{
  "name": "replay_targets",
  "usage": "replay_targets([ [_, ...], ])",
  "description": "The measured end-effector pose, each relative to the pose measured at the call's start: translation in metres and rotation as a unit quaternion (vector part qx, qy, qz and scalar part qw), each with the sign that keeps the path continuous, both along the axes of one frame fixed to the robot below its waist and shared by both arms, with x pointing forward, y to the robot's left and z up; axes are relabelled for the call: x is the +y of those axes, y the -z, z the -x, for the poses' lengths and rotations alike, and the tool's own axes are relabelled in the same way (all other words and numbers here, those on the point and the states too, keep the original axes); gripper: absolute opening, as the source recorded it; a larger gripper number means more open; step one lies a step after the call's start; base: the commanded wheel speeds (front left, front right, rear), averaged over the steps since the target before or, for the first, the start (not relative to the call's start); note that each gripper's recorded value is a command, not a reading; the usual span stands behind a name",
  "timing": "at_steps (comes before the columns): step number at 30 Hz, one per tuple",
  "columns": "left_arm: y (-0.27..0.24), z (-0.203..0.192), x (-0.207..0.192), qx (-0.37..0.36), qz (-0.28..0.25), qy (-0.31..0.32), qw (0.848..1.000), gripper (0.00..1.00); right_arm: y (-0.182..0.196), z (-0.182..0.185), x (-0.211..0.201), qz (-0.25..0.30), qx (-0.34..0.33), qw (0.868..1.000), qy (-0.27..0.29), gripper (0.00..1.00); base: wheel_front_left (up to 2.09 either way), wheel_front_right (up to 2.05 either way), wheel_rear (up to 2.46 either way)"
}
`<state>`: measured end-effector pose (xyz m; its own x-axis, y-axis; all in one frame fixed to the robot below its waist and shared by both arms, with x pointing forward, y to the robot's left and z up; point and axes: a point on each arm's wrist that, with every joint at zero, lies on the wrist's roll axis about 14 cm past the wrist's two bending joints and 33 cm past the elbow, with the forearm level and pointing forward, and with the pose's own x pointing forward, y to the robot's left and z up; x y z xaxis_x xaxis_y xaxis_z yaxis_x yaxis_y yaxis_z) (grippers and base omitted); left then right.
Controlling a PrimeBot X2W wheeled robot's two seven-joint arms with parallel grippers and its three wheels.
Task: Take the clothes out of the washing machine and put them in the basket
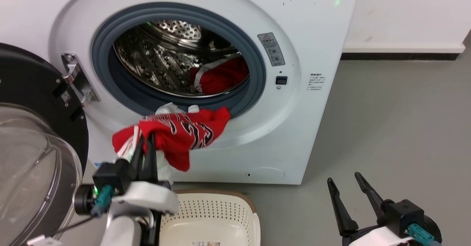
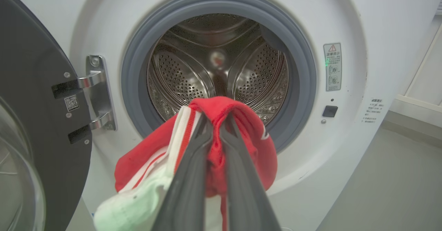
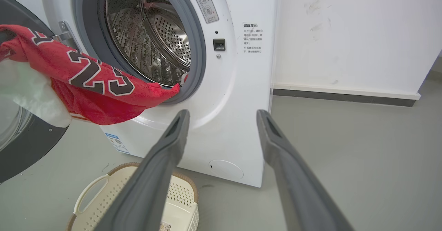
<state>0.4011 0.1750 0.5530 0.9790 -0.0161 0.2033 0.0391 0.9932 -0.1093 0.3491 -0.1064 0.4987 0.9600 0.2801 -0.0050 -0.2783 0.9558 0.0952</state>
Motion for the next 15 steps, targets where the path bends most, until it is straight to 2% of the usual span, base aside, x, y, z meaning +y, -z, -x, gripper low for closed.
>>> replay_targets([
  [7,0.068,0.027,-0.009,0.098,0.019,-0.007,0.995,0.00,0.012,-0.009,0.004,0.006,0.019,1.000,-0.007,1.00,0.00,0.00,0.00],
  [15,0.143,0.055,-0.023,0.223,0.051,-0.022,0.973,0.00,0.032,-0.026,0.007,0.009,0.046,0.999,-0.012,1.00,0.00,0.00,0.00],
])
